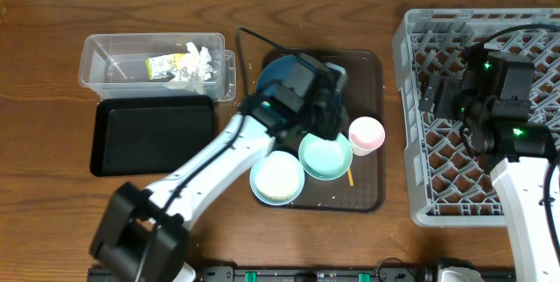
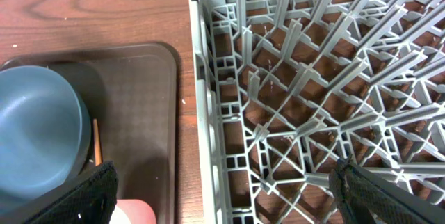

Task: Sort waste into correct bins and load items into the dishwasher rack
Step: 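Reach left gripper to the pink cup and grasp its rim, then lift the pink cup and pass it toward the right gripper, then grasp the pink cup with the right gripper and release left, then carry the pink cup right and place it upside down in the rack, then withdraw right gripper from the rack and reach to the mint-green bowl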

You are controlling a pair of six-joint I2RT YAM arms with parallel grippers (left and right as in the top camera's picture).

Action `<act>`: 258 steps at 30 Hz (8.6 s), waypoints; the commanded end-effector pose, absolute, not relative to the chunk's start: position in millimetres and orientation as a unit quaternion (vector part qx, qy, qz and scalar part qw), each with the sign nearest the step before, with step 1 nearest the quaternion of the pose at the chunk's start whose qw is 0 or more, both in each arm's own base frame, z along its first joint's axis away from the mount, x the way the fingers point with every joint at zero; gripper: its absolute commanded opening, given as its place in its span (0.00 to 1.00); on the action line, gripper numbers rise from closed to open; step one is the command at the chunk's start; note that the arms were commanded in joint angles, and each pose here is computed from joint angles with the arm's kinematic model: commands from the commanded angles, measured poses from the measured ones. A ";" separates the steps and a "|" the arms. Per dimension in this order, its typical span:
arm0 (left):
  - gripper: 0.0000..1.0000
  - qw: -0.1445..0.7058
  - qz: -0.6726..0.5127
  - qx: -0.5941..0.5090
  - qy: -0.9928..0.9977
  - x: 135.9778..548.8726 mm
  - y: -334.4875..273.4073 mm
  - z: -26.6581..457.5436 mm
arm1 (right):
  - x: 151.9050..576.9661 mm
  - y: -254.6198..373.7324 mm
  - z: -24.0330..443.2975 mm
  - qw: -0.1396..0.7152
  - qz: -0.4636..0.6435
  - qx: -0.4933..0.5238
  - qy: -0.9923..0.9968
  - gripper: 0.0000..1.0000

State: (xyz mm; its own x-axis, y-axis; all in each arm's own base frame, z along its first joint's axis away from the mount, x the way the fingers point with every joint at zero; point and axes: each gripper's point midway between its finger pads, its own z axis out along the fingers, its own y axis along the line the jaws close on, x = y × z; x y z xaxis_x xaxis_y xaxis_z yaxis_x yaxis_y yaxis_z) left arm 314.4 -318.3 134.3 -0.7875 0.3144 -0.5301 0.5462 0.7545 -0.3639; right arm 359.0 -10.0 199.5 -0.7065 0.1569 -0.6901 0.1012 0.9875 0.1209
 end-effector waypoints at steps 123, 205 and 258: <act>0.07 0.176 -0.614 0.139 0.757 361.4 -249.8 272.1 | 338.0 220.9 282.0 0.493 0.423 -0.465 0.602 0.57; 0.49 0.275 -0.061 -0.061 0.957 368.2 -79.9 180.2 | 273.6 -279.1 113.2 0.196 0.037 0.521 0.830 0.99; 0.49 0.272 -0.060 -0.061 0.958 366.8 -79.5 179.2 | 273.7 -301.6 148.5 0.260 -0.013 0.526 0.809 0.04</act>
State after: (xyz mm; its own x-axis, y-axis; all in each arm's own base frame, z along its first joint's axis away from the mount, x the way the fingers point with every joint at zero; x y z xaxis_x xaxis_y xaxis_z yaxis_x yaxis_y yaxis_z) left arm 364.7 -80.5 175.4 -0.8501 -0.1584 -0.5022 -0.0898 0.9833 -0.1583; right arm 263.7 -307.6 143.9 -0.3130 0.8373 -0.4484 0.8840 0.4294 0.1847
